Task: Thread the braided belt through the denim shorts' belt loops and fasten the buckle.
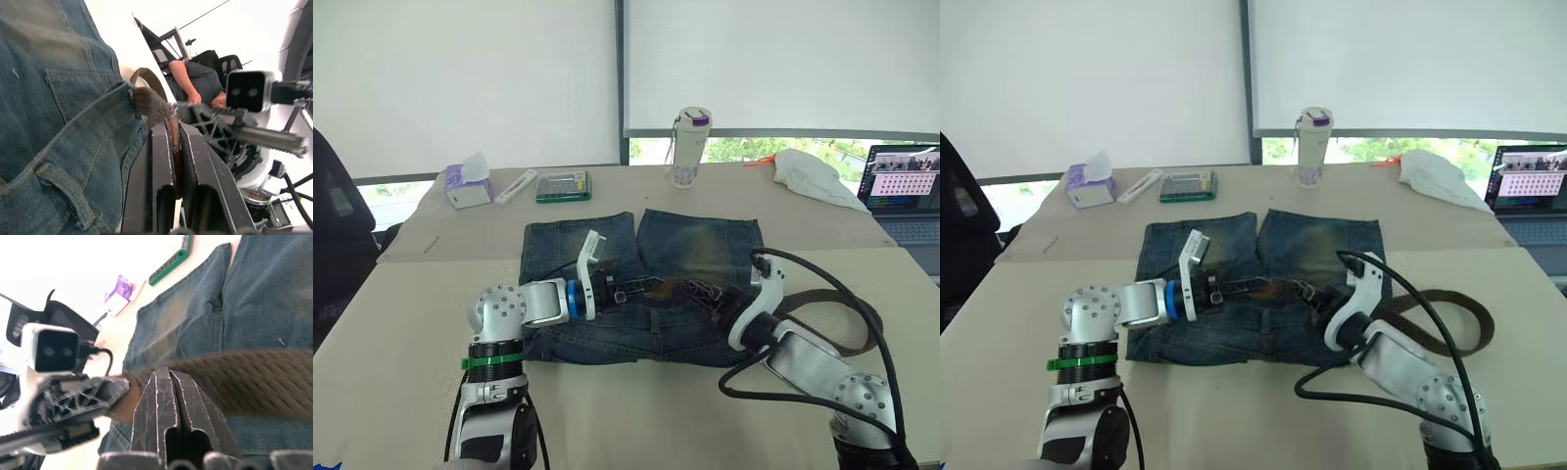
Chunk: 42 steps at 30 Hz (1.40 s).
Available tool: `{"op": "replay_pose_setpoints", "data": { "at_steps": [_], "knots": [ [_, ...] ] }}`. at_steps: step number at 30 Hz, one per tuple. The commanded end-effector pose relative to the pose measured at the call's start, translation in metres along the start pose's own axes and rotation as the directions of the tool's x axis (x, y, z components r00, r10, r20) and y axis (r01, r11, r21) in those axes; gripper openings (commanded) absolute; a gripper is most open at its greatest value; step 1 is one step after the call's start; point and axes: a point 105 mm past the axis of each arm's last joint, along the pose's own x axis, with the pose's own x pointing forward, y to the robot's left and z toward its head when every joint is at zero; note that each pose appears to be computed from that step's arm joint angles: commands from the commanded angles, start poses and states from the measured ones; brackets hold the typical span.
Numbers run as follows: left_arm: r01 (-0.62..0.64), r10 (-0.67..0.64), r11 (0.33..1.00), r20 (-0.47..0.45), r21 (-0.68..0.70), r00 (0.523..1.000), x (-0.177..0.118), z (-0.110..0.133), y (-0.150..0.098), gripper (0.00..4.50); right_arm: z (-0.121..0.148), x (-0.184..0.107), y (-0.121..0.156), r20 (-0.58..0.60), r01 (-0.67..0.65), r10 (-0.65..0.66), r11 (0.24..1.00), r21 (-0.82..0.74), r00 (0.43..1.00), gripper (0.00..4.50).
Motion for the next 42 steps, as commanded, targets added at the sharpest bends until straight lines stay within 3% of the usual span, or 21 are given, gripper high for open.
{"op": "replay_pose_setpoints", "data": {
  "at_steps": [1, 7, 16, 25, 28, 34, 39, 42],
  "knots": [
    [0.055, -0.055, 0.998, 0.024, 0.02, 0.998, -0.001, 0.007, -0.013, 0.0, 0.003, -0.002, 0.009, 0.035, -0.054, 0.053, 0.999, 0.009, 0.998, 0.96],
    [0.058, -0.055, 0.998, 0.096, -0.027, 0.994, -0.001, 0.023, -0.011, 0.0, -0.001, -0.008, 0.018, 0.04, -0.101, 0.098, 0.989, 0.106, 0.994, 2.95],
    [0.085, -0.077, 0.994, 0.112, -0.07, 0.991, 0.0, 0.029, -0.016, 0.0, 0.0, -0.013, 0.014, 0.071, -0.087, 0.075, 0.979, 0.185, 0.995, 2.95],
    [0.025, -0.025, 0.999, 0.016, -0.039, 1.0, 0.0, 0.008, -0.011, 0.0, 0.019, -0.006, 0.012, 0.171, -0.097, 0.071, 0.984, 0.149, 0.983, 2.95],
    [0.005, -0.005, 1.0, 0.004, -0.014, 1.0, 0.0, 0.005, -0.009, 0.0, 0.014, -0.003, 0.013, 0.144, -0.088, 0.073, 0.991, 0.1, 0.987, 2.12],
    [-0.01, 0.01, 0.999, -0.005, 0.044, 1.0, 0.001, 0.001, -0.008, 0.0, 0.012, 0.001, 0.013, 0.128, -0.051, 0.053, 0.999, -0.017, 0.99, 0.07],
    [-0.052, 0.048, 0.987, 0.03, 0.151, 0.998, 0.001, 0.007, -0.005, 0.0, 0.011, 0.003, 0.011, 0.099, -0.016, 0.03, 0.991, -0.133, 0.995, 0.03],
    [-0.109, 0.113, 0.926, 0.009, 0.36, 0.994, -0.005, 0.006, -0.001, 1.05, 0.008, 0.003, -0.001, 0.036, 0.059, -0.051, 0.956, -0.288, 0.998, 0.0]
  ]
}}
